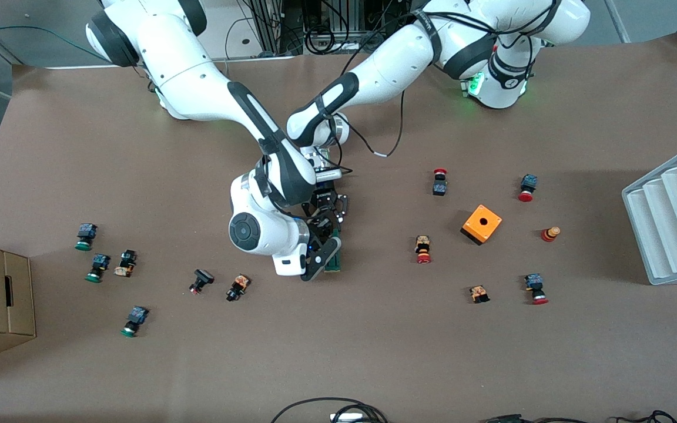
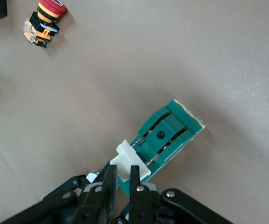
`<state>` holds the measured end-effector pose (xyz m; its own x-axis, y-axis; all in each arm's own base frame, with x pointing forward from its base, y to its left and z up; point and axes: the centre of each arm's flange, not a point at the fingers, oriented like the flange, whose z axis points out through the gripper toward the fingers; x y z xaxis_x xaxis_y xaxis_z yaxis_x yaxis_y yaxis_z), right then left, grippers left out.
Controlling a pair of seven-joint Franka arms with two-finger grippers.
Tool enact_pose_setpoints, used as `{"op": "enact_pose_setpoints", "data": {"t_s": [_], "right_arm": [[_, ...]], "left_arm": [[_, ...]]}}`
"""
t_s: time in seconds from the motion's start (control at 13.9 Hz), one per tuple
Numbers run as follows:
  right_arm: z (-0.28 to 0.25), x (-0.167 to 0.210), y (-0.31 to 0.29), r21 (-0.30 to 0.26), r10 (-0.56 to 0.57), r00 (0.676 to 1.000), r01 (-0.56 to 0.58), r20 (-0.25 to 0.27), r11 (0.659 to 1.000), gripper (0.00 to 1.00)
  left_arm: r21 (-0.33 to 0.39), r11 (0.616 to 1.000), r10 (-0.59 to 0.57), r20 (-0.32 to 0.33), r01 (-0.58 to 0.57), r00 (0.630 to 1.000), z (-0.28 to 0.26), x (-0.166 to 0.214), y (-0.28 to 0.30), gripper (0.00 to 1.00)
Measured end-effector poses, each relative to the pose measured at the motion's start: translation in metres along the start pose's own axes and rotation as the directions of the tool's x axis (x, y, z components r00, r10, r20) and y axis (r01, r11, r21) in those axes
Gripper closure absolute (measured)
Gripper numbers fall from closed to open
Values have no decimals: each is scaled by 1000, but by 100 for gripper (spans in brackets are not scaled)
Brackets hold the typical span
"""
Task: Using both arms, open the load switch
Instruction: 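Press the white lever down flat onto the switch body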
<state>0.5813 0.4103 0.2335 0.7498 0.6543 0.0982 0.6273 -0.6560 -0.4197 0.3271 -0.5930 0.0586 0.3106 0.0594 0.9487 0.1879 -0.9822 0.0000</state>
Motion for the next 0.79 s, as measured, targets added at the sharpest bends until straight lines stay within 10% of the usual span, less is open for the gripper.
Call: {"op": "enact_pose_setpoints", "data": {"t_s": [0.79], "right_arm": [[8, -5, -2, -5, 1, 1000, -1, 9, 1000, 87]], "left_arm": [[0, 1000, 6, 0, -6, 1000, 0, 0, 0, 50]]}}
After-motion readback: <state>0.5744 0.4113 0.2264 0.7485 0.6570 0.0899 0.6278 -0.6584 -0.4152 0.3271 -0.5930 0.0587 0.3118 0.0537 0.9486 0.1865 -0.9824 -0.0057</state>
